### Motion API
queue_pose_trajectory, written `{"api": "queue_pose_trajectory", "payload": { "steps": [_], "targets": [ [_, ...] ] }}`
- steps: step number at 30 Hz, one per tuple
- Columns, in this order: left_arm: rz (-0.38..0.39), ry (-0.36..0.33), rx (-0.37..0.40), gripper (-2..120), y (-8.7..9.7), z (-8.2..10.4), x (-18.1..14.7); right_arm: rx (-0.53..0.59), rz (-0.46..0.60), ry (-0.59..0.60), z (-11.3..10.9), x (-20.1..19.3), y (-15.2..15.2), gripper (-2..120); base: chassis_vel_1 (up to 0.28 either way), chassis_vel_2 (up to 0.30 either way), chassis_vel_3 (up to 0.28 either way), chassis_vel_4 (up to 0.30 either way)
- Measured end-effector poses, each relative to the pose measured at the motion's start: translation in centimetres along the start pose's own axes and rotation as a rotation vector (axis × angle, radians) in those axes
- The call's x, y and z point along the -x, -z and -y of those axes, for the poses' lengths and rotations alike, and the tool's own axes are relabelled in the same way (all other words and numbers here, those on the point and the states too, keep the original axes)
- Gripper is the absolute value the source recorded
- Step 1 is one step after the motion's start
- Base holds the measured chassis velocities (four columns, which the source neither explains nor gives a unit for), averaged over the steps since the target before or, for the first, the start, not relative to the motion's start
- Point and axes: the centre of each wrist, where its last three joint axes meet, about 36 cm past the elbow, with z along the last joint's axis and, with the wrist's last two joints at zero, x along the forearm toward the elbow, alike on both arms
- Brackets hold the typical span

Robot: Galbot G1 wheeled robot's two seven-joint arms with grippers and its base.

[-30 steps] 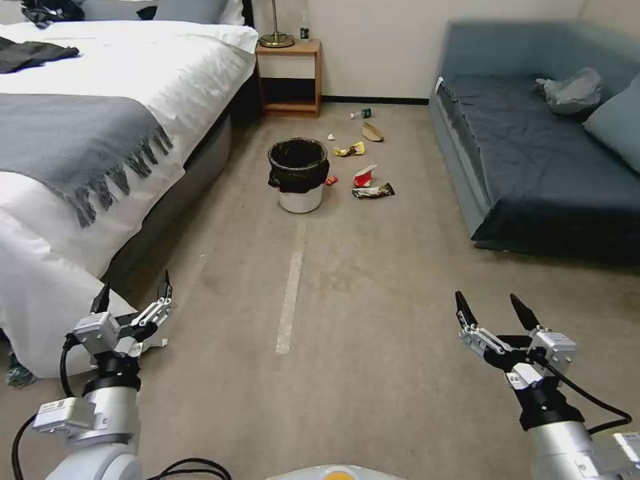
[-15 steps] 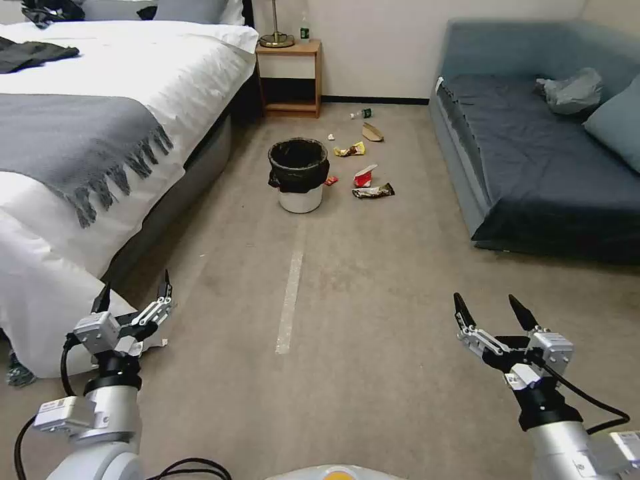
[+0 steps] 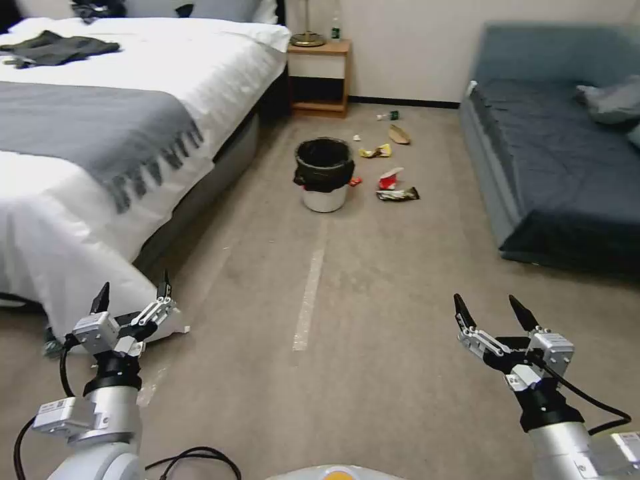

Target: Pick up the trash can from the floor.

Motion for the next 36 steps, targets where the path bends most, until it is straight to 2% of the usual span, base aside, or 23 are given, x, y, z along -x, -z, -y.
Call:
{"api": "queue_pose_trajectory", "payload": {
  "steps": [21, 29, 33, 36],
  "targets": [
    [0.004, -0.007, -0.001, 100, 0.1, -0.1, 0.1, -0.002, 0.036, 0.000, -0.3, -0.2, 0.0, 100, 0.022, 0.023, 0.022, 0.028],
    [0.004, -0.008, -0.002, 100, 0.1, 0.0, -0.1, -0.010, 0.066, 0.058, 0.5, -0.6, -0.8, 100, 0.000, 0.000, 0.000, 0.000],
    [0.002, -0.007, -0.008, 100, 0.0, 0.1, -0.2, 0.004, 0.076, 0.145, 1.6, -1.0, -1.2, 100, -0.018, 0.011, 0.011, -0.016],
    [0.003, -0.008, -0.008, 100, 0.0, 0.1, -0.2, 0.007, 0.076, 0.148, 1.6, -1.1, -1.3, 100, -0.090, 0.121, 0.095, -0.076]
  ]
}}
